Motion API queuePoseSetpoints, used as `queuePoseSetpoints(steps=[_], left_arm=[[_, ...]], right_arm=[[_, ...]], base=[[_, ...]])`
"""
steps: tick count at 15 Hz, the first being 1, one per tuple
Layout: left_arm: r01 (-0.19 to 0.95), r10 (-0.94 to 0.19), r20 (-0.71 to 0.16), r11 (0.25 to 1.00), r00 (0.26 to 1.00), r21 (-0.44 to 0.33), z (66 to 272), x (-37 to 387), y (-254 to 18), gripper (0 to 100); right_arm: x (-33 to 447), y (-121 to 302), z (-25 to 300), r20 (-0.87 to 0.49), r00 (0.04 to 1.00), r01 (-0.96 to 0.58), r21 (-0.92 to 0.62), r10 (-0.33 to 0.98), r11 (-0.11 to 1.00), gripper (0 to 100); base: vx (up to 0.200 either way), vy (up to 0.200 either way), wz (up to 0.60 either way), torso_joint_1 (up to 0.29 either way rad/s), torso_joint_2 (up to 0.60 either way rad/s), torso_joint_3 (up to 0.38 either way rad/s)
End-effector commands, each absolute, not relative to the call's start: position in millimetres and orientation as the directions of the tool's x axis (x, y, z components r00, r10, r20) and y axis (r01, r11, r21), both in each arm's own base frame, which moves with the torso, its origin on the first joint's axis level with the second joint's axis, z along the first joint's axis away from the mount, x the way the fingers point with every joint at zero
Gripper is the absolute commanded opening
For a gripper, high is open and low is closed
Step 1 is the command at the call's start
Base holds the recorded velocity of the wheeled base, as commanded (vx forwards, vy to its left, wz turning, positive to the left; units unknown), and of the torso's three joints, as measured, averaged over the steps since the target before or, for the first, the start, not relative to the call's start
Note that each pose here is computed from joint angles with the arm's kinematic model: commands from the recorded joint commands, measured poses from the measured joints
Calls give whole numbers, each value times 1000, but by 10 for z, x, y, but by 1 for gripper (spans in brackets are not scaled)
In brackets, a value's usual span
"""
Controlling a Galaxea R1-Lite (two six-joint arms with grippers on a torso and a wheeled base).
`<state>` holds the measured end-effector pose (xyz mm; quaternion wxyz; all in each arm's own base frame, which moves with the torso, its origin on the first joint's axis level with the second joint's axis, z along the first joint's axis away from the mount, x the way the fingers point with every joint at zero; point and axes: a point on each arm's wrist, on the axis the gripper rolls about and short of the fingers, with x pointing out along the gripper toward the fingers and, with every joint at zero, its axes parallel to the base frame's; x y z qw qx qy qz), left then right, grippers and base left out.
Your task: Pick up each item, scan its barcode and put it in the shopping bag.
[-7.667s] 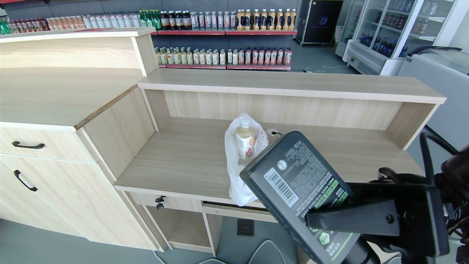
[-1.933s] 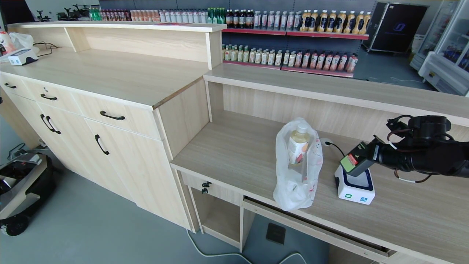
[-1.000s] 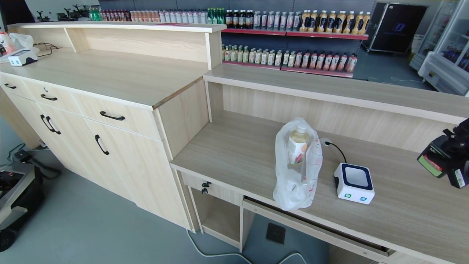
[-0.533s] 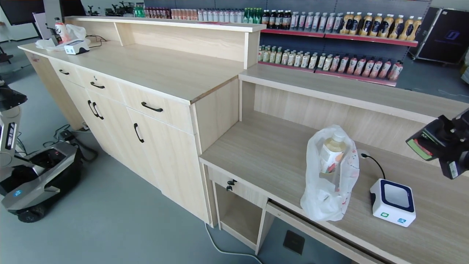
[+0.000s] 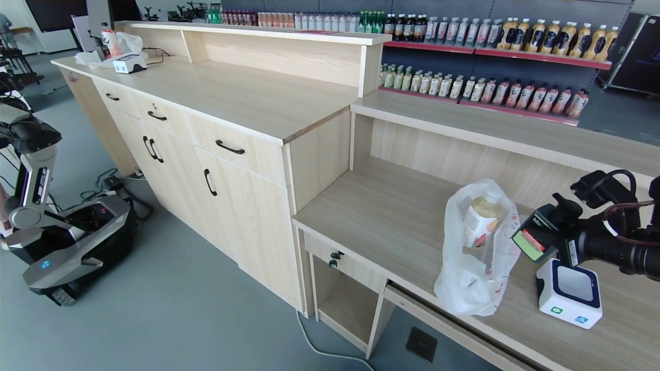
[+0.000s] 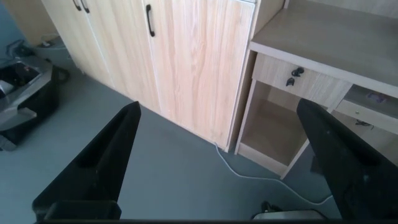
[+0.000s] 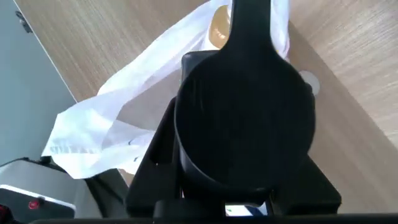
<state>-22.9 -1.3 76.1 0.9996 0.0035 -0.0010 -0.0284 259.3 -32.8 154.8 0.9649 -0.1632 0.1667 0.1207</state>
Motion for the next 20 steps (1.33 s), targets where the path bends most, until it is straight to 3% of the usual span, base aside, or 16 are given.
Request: queuePoseSetpoints(steps=[1, 9, 20], left_arm=[[57, -57, 2, 998, 998, 6, 761, -228, -13, 100], [57, -57, 2, 998, 998, 8, 761, -228, -13, 100], [57, -57, 2, 998, 998, 8, 761, -228, -13, 100]], right_arm=[[2966, -175, 1239, -444, 862, -362, -201, 245, 910, 0], [3308, 100, 713, -475, 820, -446, -184, 318, 876, 0], [3392, -60, 500, -517, 809, -403, -142, 280, 904, 0]], base=[[0, 0, 0, 0, 0, 0], [0, 0, 0, 0, 0, 0], [0, 0, 0, 0, 0, 0]])
